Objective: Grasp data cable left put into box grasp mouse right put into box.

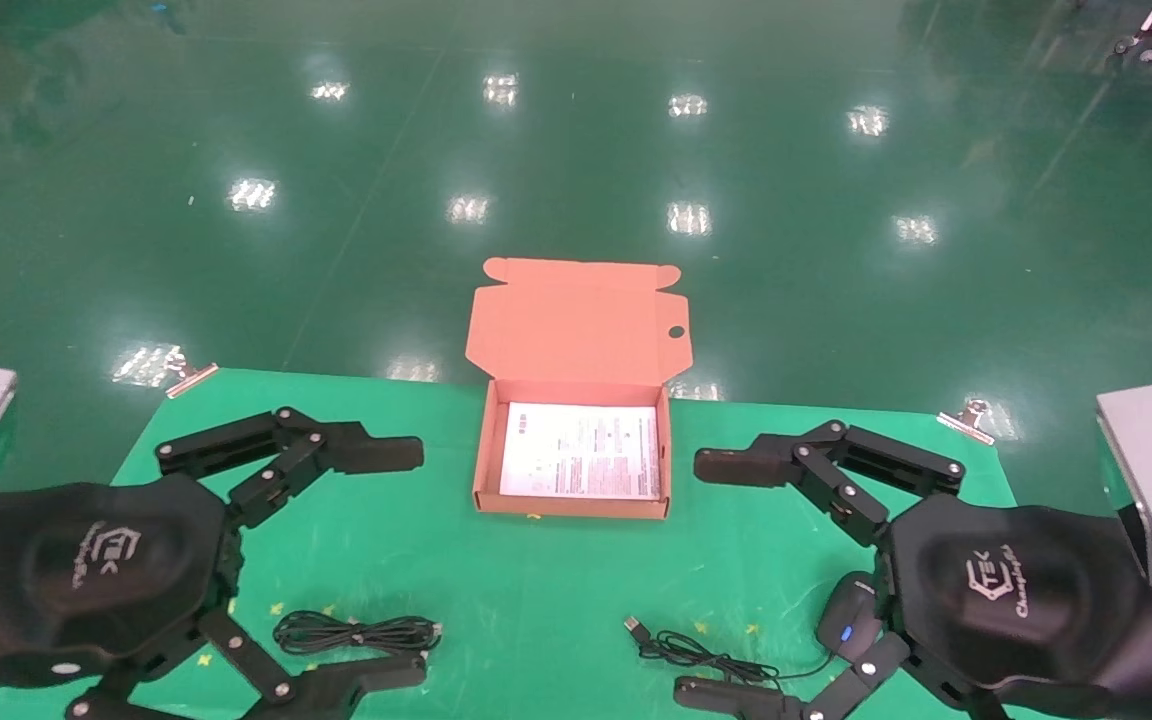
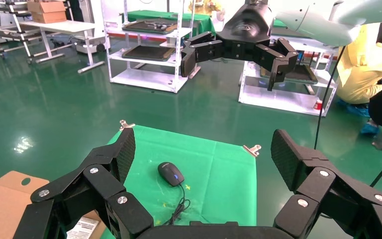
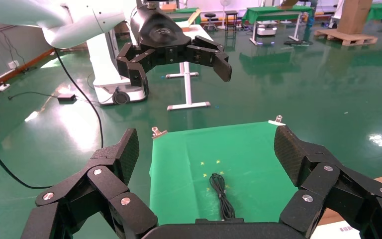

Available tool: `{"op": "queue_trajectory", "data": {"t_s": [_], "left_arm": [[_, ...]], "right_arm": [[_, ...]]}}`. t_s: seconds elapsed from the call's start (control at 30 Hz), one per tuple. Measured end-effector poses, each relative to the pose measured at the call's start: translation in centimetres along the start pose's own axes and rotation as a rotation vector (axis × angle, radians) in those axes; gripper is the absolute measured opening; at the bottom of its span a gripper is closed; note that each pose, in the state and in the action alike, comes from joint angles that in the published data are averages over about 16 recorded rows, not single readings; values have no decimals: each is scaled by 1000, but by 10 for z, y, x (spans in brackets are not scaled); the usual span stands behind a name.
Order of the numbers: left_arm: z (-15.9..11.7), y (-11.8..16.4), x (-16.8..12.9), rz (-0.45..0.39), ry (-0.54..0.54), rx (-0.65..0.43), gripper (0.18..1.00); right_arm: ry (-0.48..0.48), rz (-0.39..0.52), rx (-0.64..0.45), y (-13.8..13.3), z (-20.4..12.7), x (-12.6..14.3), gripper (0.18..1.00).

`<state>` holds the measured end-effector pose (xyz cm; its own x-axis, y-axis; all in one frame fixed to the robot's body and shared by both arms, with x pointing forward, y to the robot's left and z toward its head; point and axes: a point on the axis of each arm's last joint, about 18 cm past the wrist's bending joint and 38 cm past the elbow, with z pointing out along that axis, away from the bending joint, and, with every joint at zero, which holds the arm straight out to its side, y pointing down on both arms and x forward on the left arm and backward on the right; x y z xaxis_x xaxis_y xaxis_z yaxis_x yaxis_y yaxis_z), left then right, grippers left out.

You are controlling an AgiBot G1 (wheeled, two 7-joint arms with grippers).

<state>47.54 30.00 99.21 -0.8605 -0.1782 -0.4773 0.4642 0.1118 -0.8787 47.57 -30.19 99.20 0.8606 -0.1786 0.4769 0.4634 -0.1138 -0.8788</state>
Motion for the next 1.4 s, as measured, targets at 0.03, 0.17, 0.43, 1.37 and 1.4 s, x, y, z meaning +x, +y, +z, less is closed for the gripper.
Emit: {"op": "queue_trajectory", "data": {"t_s": [0.03,0.17,0.43,1.37,1.4], "left_arm": [[0,0,0,0,0,0,1001],[0,0,0,0,0,0,1001],[0,0,0,0,0,0,1001],[6,20,-7,-25,11,-134,1001],[7,22,-7,-29,14,-153,1001]], "right_arm": [[0,0,0,0,0,0,1000],[0,0,0,0,0,0,1000],[0,0,0,0,0,0,1000],[-31,-70,-108,3,6,1,1000],[-38,-83,-129,4,7,2,1000]]}}
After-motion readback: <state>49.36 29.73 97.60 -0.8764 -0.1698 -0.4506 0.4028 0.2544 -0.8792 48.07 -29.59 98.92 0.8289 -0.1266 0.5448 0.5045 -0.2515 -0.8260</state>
